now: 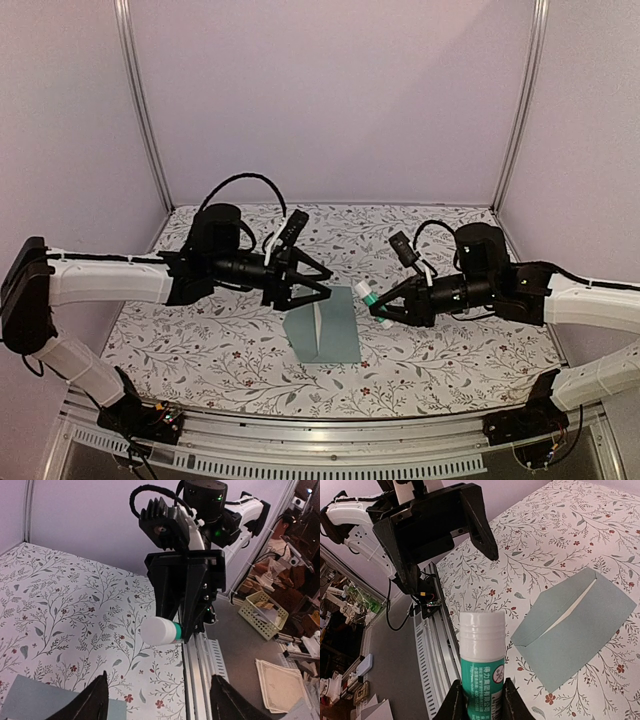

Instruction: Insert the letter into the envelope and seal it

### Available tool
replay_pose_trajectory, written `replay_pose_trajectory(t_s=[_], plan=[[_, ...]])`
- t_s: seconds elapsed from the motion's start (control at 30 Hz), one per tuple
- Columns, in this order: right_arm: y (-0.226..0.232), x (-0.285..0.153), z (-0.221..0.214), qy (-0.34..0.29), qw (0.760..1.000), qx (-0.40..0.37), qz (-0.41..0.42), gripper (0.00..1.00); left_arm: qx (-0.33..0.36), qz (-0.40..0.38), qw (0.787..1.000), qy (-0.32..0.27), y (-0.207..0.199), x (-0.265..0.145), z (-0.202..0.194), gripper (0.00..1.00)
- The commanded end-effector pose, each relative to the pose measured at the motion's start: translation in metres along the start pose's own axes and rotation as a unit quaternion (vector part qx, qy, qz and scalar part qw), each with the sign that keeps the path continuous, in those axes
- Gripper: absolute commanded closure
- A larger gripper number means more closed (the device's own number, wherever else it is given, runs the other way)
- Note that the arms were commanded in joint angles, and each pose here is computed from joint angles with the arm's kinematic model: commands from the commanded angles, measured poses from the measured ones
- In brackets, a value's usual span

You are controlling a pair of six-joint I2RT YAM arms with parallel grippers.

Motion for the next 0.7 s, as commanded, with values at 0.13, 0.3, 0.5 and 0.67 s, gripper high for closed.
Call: replay_pose_trajectory(t_s=[0.13,0.3,0.5,0.67], plan=[[0.016,0.003,0.021,-0.017,0.998,-0.045,0.035,0.87,-0.098,-0.059,0.993,-0.002,-0.020,0.027,0.018,0.38],[0.020,0.004,0.023,-0.018,0.998,-0.054,0.040,0.87,-0.132,-0.041,0.990,0.008,-0.006,0.042,0.018,0.43],[0.016,0.007,0.022,-0.011,0.998,-0.053,0.031,0.87,-0.128,-0.062,0.990,0.023,-0.017,0.057,0.016,0.56],[0.015,0.008,0.022,-0.007,0.998,-0.053,0.026,0.87,-0.129,-0.059,0.990,0.030,-0.020,0.060,0.014,0.74]])
Point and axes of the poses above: each gripper's point midway between its finger pads, its own x axis out along the fingers, its own y axis along the line the jaws close on, z = x × y, the point moved 2 cm from there along -x, back along the fingers, and after that the axes turned 14 degrees about -x, right-handed, at the moved point
